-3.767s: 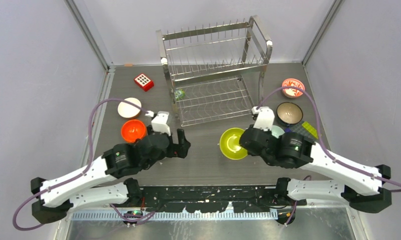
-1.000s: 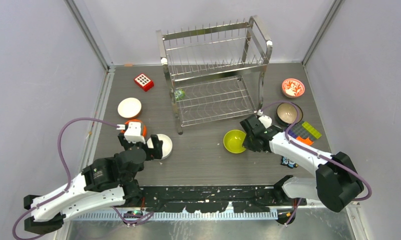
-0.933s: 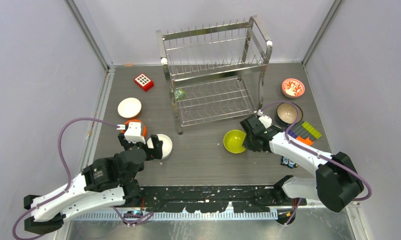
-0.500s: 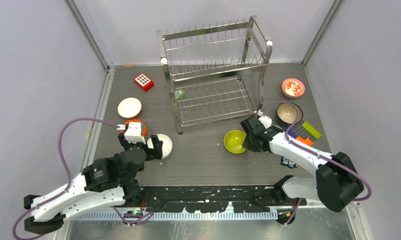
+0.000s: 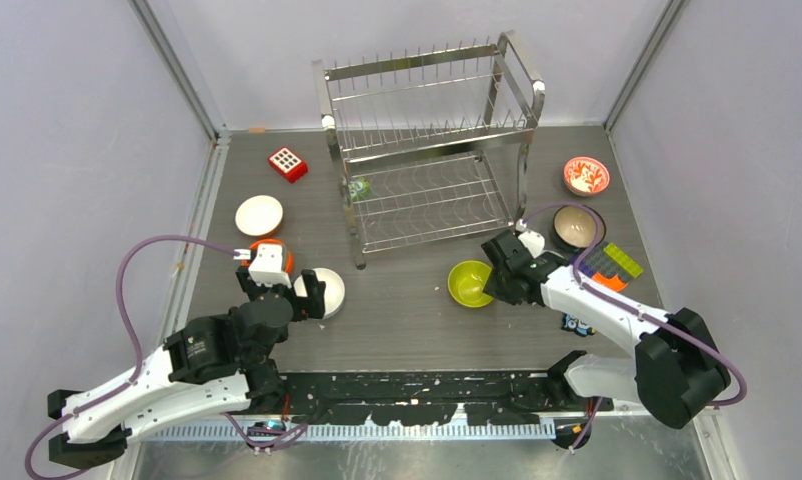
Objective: Unload the bowls from the dish rack
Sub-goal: Place the bowl at the center of the board.
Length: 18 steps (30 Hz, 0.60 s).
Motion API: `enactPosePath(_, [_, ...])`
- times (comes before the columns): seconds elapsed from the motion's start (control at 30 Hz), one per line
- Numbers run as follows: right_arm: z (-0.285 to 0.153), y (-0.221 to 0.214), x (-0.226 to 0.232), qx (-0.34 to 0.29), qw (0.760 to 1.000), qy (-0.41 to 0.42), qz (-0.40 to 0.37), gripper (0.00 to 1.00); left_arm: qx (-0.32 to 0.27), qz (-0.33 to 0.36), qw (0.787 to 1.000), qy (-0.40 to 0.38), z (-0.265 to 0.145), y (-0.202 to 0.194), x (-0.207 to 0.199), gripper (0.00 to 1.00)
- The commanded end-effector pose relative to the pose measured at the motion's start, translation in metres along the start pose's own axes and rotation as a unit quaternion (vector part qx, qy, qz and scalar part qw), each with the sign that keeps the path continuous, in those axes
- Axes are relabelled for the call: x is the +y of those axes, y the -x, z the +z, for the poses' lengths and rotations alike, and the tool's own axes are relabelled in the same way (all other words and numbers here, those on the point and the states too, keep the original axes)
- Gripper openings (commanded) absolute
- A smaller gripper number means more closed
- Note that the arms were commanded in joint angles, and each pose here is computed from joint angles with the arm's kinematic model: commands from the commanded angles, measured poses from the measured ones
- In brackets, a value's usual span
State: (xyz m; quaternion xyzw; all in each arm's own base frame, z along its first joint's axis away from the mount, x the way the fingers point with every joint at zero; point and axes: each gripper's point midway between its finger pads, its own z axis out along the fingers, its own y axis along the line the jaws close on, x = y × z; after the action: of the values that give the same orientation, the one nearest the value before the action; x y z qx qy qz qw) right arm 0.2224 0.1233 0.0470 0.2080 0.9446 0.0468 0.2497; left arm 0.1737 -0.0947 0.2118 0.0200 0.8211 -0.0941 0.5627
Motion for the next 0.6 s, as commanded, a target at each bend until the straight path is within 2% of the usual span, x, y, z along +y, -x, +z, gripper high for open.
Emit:
enactPosePath(0.0, [-0.0072,0.0101,0.0034,-0.018,1.000,0.010,0.004,0.32,-0.007,-0.004,1.000,0.009,0.0017,0.0020,0.0012,0.90])
enactPosePath(0.57, [-0.0059,0.0075,0.0036,-0.015,1.000,0.014,0.000,0.31,-0.007,-0.002,1.000,0.010,0.0023,0.0015,0.0012,0.90])
